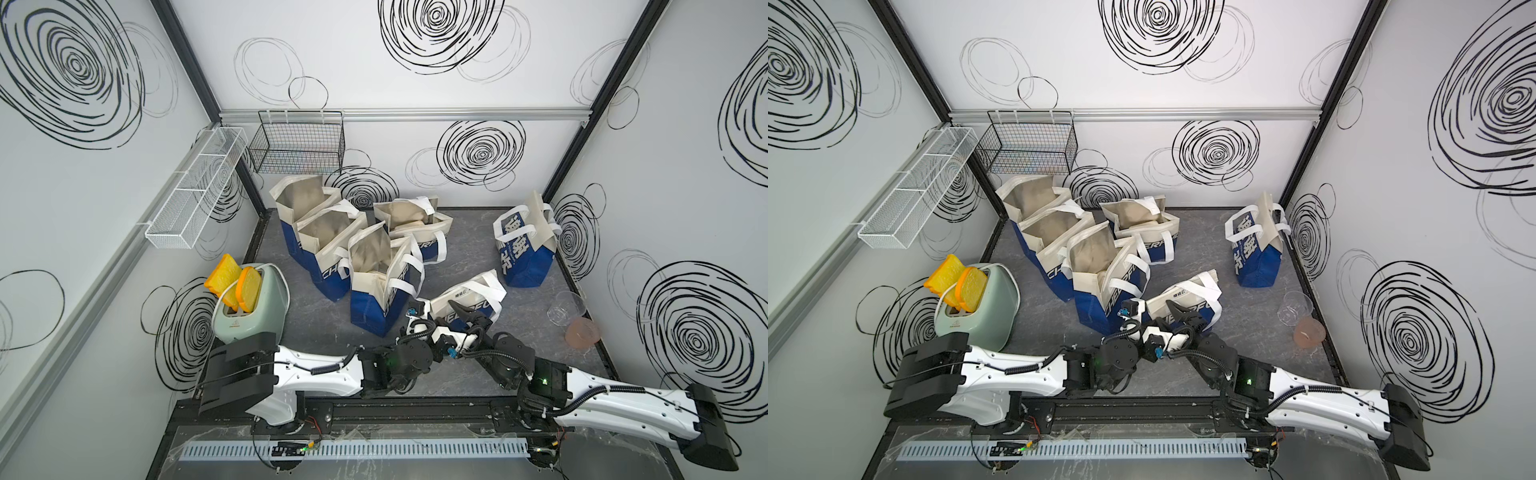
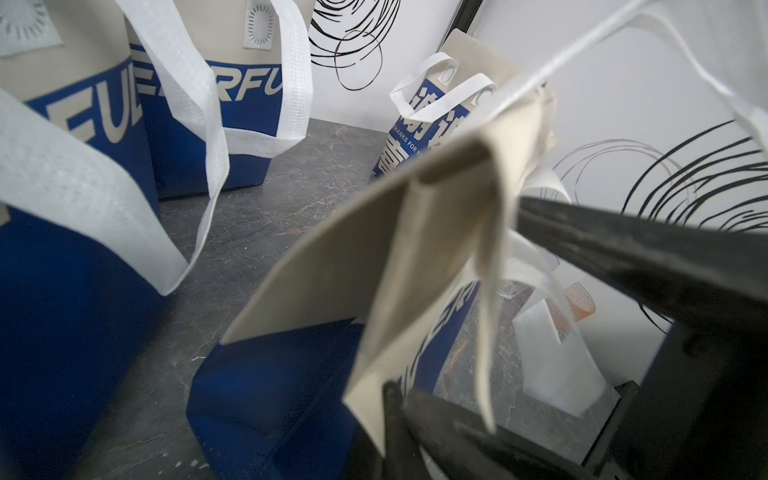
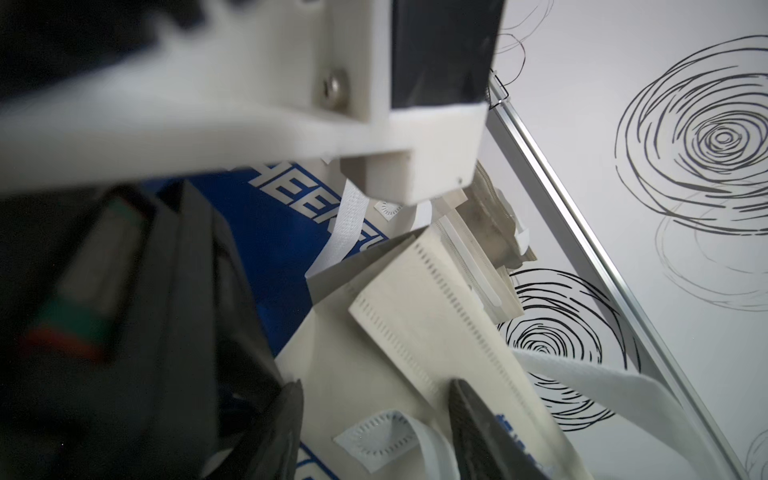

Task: Open the takeout bag
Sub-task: Open the takeout bag at the center of the board.

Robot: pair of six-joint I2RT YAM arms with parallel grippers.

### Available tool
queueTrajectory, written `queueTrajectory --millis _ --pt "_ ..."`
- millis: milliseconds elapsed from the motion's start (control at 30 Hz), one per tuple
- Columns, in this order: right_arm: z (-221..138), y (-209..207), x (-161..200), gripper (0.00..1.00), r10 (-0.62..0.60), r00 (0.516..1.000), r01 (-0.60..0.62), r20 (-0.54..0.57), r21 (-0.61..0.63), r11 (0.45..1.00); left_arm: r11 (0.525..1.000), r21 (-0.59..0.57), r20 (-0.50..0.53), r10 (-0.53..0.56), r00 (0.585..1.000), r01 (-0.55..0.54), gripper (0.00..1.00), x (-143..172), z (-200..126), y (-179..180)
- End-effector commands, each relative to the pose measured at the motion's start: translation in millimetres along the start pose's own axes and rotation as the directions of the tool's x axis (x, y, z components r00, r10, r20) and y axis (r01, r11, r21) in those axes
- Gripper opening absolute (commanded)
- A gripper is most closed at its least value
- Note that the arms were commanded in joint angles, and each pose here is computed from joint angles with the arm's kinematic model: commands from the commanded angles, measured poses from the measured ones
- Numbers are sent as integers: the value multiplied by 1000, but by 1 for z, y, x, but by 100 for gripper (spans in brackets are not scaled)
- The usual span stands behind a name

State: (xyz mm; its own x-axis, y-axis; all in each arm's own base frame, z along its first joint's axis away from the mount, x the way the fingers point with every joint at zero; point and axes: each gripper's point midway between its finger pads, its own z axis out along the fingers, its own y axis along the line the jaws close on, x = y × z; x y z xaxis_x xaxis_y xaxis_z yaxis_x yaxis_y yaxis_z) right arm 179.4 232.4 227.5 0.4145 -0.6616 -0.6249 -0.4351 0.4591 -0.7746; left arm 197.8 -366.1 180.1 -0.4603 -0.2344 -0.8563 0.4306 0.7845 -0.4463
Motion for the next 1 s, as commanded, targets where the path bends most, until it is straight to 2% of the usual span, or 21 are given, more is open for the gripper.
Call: queueTrajectory --millis 0,400,700,967 --pt "1 -22 -15 59 16 999 -21 44 98 995 999 2 -39 34 999 -34 0 5 -2 0" --pt "5 -31 -21 58 27 998 -34 55 144 989 999 14 -38 36 999 -35 0 4 -3 0" --pt "13 -39 -25 50 41 998 -50 57 163 985 999 20 -41 41 998 -40 0 3 -2 -2" --pt "19 -50 -37 49 37 996 -51 79 187 981 999 21 -49 45 998 -44 0 6 -1 -1"
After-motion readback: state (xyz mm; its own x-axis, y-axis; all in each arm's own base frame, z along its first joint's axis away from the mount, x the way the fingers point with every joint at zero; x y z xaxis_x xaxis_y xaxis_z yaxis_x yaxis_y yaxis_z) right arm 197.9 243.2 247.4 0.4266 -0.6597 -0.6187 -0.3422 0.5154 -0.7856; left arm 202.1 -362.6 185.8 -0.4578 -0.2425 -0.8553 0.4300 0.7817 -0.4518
